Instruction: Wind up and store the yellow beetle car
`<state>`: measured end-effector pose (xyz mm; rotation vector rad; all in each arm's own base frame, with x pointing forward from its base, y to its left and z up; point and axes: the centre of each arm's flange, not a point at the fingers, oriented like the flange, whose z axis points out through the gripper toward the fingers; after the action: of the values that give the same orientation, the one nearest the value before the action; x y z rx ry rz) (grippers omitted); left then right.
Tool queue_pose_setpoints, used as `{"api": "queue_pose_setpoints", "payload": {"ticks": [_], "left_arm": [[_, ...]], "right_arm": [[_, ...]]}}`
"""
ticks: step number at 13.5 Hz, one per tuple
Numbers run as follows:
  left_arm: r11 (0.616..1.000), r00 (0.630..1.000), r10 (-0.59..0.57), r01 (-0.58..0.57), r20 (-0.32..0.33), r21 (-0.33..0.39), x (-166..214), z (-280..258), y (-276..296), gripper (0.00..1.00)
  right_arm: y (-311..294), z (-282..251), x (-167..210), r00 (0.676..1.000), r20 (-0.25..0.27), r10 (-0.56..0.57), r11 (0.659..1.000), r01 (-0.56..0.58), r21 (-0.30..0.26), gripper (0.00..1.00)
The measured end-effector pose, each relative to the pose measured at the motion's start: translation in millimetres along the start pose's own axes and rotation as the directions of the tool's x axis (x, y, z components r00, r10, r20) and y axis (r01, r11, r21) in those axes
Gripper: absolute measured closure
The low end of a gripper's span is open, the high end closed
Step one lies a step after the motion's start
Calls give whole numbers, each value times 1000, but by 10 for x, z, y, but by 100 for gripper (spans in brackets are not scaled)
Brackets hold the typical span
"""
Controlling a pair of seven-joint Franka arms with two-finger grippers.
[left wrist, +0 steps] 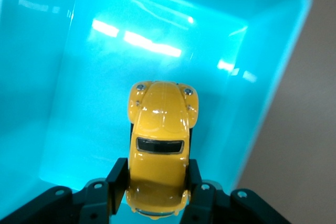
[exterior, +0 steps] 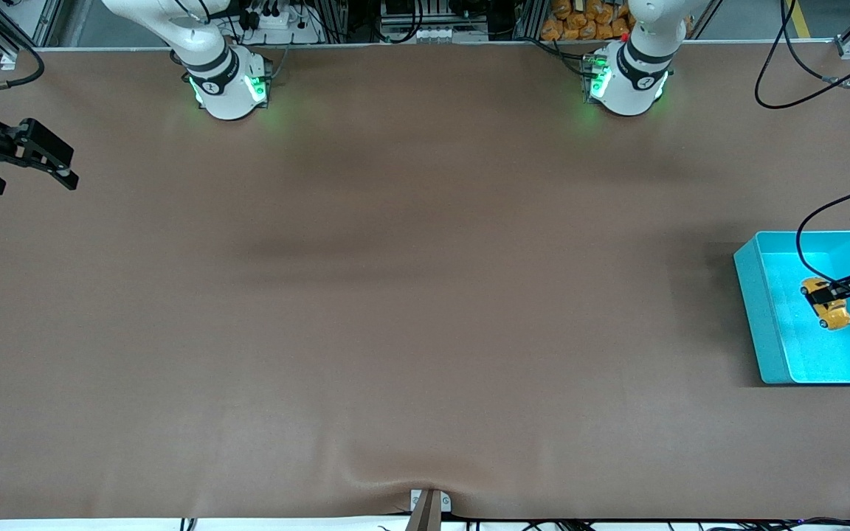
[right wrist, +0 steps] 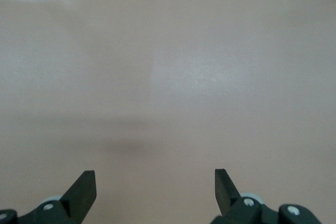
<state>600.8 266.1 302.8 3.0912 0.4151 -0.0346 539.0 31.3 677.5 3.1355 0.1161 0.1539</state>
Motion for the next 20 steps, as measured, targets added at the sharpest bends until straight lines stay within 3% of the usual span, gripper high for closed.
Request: {"api": "queue_pose_setpoints", "payload": {"ticks": [4,13,14,18,19,20], "left_arm": [[992,992,116,-119,57,36,10,391,-294,50],[989,988,135,-138,68,43,51,886,-403,50],[989,988,135,-139,69,43,50,899,-402,46],[988,989,141,-143,41,49,123,756,-370,6],[987,988,149,-150,27,51,153,636,-317,0],[985,987,161,-162,18,51,174,479,-228,0]], "right_arm": [[0,-5,1,1000,-1,0,1000,0,0,0],[5,-7,2,1000,-2,1,1000,-1,1,0],[5,-7,2,1000,-2,1,1000,-1,1,0],[6,-7,2,1000,-1,1,1000,-1,1,0],[5,-6,2,1000,-1,1,1000,-1,1,0],[5,-6,2,1000,-1,1,1000,-1,1,0]]}}
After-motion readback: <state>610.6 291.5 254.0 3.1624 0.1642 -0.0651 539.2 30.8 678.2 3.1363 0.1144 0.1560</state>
